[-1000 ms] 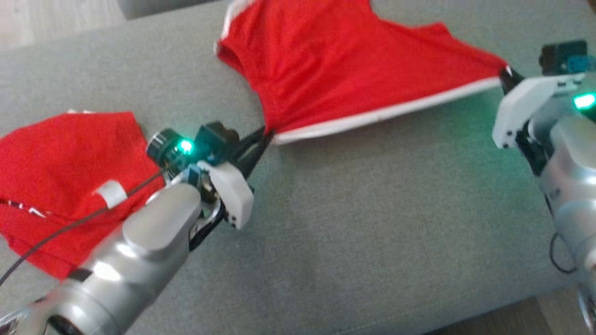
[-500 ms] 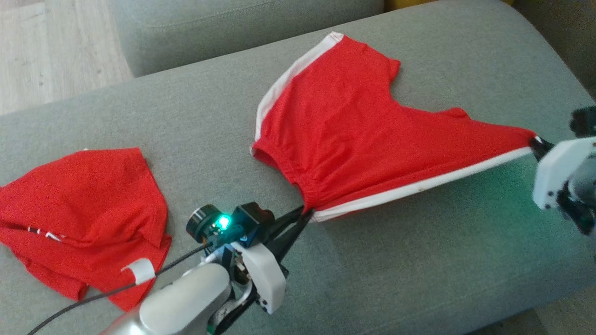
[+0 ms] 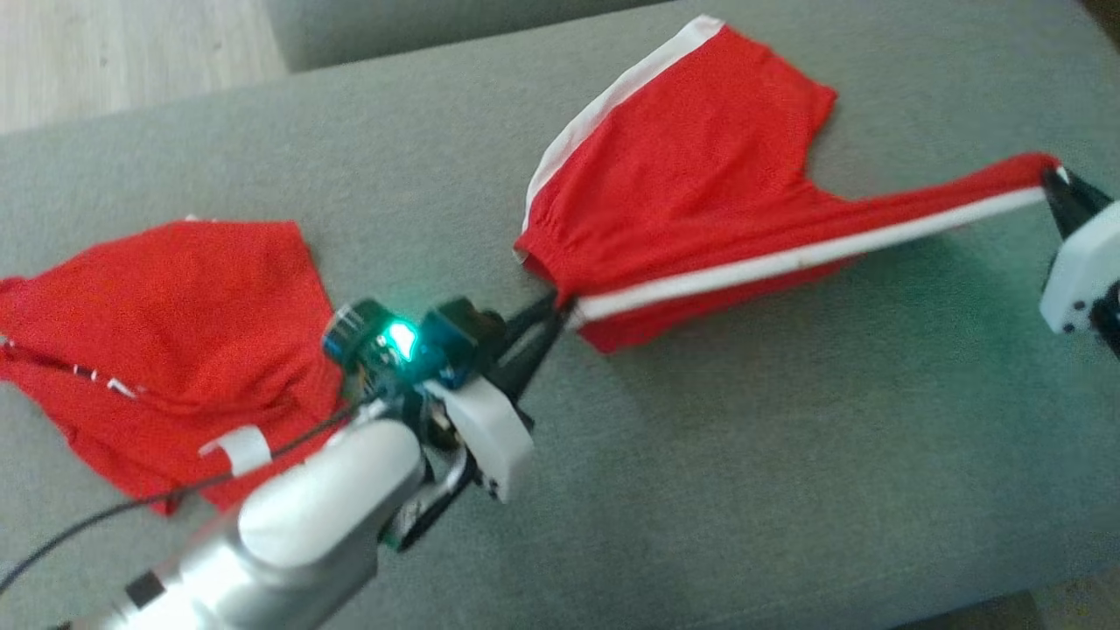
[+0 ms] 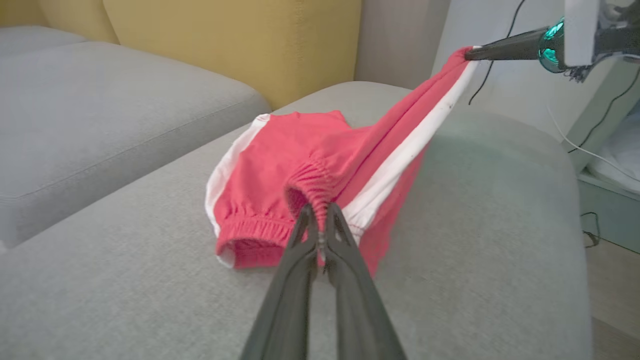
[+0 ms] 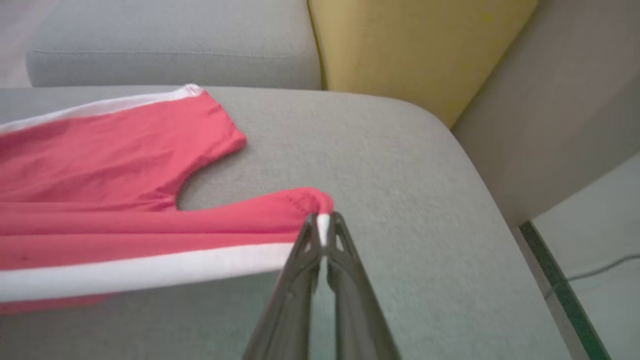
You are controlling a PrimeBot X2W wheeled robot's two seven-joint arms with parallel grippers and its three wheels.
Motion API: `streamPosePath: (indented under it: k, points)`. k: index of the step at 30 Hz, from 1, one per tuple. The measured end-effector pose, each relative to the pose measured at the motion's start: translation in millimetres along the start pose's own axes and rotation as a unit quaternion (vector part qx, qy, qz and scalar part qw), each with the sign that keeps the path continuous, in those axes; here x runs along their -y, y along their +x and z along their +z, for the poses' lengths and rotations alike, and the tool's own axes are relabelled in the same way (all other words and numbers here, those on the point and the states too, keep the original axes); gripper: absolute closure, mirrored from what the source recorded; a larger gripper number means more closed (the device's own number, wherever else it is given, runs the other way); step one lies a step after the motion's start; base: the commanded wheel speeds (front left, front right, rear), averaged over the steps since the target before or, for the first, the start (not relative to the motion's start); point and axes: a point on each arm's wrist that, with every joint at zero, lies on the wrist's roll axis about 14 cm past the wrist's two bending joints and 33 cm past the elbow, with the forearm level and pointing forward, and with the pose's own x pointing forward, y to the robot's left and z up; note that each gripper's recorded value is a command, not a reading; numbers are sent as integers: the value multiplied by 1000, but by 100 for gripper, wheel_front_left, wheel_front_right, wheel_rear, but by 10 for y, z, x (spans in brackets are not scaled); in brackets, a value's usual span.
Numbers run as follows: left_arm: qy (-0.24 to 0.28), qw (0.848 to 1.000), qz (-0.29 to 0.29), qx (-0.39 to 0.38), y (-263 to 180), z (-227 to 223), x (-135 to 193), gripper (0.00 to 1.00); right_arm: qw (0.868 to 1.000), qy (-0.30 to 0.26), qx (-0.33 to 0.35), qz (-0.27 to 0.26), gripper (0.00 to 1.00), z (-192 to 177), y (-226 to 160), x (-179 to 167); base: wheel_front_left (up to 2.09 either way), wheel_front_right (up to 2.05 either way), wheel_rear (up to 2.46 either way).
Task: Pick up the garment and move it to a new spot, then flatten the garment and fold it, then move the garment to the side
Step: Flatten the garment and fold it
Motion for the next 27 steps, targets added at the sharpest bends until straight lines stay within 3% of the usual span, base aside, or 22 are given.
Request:
streamPosePath:
  k: [9,27]
  points:
    - [-9,999,50,-19,70,-150,-493,100,998,-39,43,16,100,586,523,-411,0,0,0]
    - [-32,996,73,-28,437,-335,-982,100,990,-127,44,28,100,893,1552,-922,0,0,0]
